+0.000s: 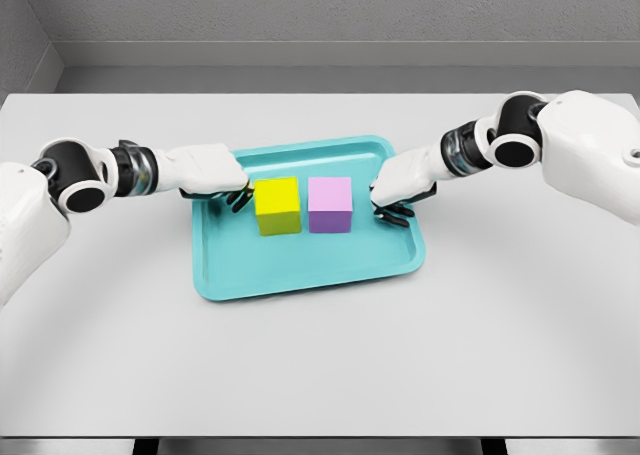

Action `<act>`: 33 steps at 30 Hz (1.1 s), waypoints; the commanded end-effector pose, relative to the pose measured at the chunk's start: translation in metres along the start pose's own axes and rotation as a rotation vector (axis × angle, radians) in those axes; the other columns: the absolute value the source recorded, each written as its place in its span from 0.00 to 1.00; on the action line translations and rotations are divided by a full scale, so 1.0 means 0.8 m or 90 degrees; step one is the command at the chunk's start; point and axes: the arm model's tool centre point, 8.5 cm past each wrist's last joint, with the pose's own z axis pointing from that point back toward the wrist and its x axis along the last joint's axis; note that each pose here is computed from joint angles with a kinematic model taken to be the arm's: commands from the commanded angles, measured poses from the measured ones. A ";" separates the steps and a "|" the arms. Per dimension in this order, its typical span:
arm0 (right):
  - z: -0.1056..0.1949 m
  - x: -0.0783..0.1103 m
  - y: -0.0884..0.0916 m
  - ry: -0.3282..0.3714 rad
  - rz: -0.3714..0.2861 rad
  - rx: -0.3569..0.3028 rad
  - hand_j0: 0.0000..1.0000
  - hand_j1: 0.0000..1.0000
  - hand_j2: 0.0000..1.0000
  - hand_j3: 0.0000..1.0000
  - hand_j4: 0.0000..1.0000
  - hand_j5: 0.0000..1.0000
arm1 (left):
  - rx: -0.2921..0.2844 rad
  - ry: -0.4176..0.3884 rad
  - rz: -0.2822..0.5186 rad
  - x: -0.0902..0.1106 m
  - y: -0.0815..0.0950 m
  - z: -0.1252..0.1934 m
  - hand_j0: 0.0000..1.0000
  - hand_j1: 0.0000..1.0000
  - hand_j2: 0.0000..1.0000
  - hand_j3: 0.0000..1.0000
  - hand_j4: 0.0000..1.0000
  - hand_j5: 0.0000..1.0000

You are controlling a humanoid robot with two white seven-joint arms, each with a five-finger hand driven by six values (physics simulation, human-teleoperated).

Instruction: Push two cubes

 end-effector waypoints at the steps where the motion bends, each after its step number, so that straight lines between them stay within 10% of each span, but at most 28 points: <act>1: -0.003 0.003 0.000 -0.007 0.001 0.004 0.13 0.13 0.13 0.13 0.13 0.13 | -0.006 -0.005 -0.006 0.002 -0.002 -0.002 0.31 0.31 0.31 0.31 0.31 0.31; 25: 0.026 -0.017 -0.016 0.030 0.014 0.001 0.14 0.14 0.14 0.14 0.14 0.14 | 0.004 -0.012 -0.005 0.001 0.009 -0.001 0.31 0.31 0.31 0.31 0.31 0.31; 30: 0.083 -0.048 0.010 0.088 -0.011 0.002 0.18 0.18 0.18 0.18 0.18 0.18 | 0.033 0.005 -0.017 -0.021 0.026 0.077 0.31 0.31 0.31 0.31 0.31 0.31; 33: 0.163 -0.085 0.053 0.174 -0.077 -0.033 0.43 0.43 0.43 0.43 0.43 0.43 | 0.041 0.048 -0.019 -0.043 0.028 0.153 0.40 0.40 0.40 0.40 0.40 0.40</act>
